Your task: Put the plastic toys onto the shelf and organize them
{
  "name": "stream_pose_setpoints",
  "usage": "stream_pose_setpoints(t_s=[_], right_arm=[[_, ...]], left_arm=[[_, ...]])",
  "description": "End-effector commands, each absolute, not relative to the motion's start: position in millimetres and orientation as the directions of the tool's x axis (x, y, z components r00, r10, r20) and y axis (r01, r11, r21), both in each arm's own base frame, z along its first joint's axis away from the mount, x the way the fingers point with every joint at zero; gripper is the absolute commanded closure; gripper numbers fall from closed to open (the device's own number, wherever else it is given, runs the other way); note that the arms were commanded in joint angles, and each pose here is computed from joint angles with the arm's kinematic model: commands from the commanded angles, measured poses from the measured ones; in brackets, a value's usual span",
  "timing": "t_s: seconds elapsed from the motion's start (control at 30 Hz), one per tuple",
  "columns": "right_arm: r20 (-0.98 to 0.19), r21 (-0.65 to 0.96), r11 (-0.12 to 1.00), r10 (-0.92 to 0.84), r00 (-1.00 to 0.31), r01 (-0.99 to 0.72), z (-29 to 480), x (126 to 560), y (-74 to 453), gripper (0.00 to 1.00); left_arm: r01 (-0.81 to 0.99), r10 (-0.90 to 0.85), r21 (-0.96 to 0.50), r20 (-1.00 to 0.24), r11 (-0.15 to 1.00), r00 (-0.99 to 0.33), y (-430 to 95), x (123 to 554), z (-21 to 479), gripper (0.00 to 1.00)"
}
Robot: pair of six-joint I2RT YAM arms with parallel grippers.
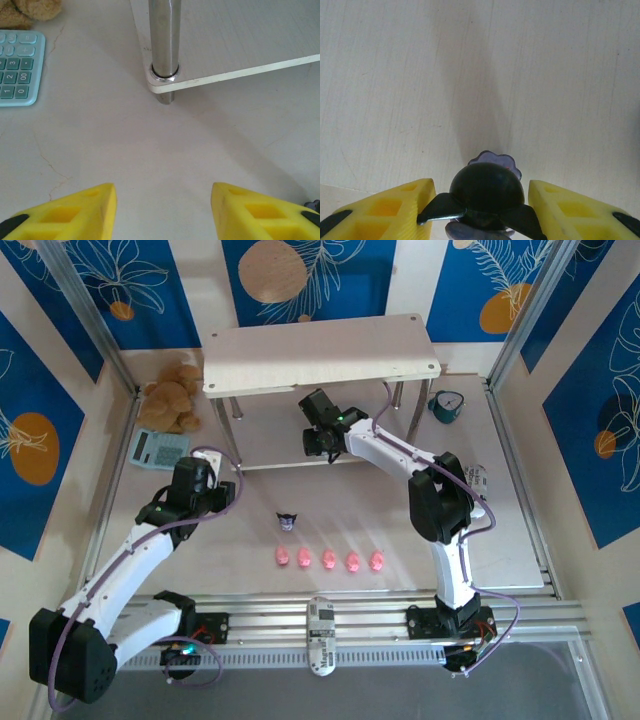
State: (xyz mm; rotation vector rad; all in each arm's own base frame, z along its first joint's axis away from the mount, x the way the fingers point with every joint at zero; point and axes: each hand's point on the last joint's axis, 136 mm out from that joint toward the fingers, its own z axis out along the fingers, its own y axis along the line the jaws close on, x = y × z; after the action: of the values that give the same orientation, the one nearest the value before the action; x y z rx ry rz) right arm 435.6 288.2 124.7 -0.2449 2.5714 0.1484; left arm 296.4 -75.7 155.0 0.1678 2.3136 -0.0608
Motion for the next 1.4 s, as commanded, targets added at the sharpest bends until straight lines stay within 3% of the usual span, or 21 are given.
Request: stream_pose_setpoints(t_s=[0.0, 0.53, 1.37], right_arm=[[-0.537, 0.058, 0.979, -0.134, -0.833, -0.195, 124, 449, 283, 0.5], [-0.561, 0.053, 0.985, -0.109, -0.82, -0.167, 127, 464, 279, 0.41], [-0.535, 0.1, 0.979, -0.097, -0.839, -0.177, 119, 456, 288, 0.38]], left_arm=[[0.15, 0.123, 0.029, -0.73, 0.988, -0.672, -76, 296, 160, 0.46], [0.15, 0.123, 0.028, -0.732, 0.988, -0.671, -76, 296, 160, 0.46], [0.145, 0.122, 0.032, -0.733, 0.989, -0.669, -75, 296, 161, 0.46]])
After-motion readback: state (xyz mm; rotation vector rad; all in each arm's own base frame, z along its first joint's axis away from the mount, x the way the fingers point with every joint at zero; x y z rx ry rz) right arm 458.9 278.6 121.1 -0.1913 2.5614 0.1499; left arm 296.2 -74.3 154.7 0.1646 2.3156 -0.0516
